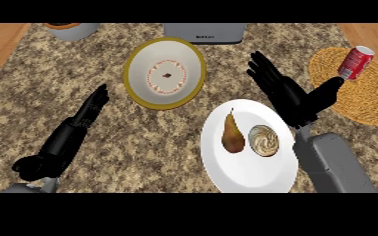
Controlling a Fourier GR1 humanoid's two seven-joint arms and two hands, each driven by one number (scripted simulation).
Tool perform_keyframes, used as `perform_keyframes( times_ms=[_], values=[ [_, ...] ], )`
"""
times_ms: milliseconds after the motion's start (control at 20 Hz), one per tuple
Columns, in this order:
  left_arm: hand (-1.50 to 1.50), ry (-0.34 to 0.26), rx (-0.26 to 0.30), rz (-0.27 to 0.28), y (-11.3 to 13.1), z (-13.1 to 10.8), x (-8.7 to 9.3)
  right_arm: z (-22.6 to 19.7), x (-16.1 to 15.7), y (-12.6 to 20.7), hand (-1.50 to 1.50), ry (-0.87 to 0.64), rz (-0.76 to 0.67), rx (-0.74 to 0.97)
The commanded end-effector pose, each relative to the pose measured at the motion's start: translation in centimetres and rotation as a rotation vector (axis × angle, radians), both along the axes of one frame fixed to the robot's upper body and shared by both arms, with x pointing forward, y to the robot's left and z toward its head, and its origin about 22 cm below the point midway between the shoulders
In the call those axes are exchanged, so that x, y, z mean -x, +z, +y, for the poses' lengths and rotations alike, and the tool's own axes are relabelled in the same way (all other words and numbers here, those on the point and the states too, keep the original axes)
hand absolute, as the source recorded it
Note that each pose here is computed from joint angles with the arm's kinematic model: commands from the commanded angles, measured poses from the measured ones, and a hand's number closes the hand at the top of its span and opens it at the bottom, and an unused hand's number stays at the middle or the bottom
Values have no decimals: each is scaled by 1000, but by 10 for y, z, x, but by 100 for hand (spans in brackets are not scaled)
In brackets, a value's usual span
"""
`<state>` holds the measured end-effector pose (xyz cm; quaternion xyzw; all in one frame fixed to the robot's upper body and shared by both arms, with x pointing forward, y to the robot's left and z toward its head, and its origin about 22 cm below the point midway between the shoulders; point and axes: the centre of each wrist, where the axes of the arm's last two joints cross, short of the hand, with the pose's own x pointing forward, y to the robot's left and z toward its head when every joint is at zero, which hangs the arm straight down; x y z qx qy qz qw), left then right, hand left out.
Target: Pick the cupcake from the plate and place it in the bowl
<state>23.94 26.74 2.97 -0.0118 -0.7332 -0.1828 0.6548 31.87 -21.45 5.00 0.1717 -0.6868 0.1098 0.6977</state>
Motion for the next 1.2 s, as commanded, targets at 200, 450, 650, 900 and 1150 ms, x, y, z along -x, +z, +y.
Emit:
perform_keyframes(
  times_ms=[200, 450, 650, 900, 1150],
  values=[
    [0, 48, 49, 33, -5, -7, -1, -52, 23, 14, 150, -582, -204, 196],
    [0, -7, 102, 77, -1, -39, -9, -42, 59, -40, -150, -848, -105, 406],
    [0, -63, 104, 96, 2, -55, -20, -36, 85, -62, -150, -819, -174, 577],
    [0, -58, 90, 104, -6, -64, -24, -42, 59, -17, -150, -707, -98, 888],
    [0, -61, 94, 88, 12, -57, -28, -46, 64, 2, -150, -501, 134, 1199]
  ],
)
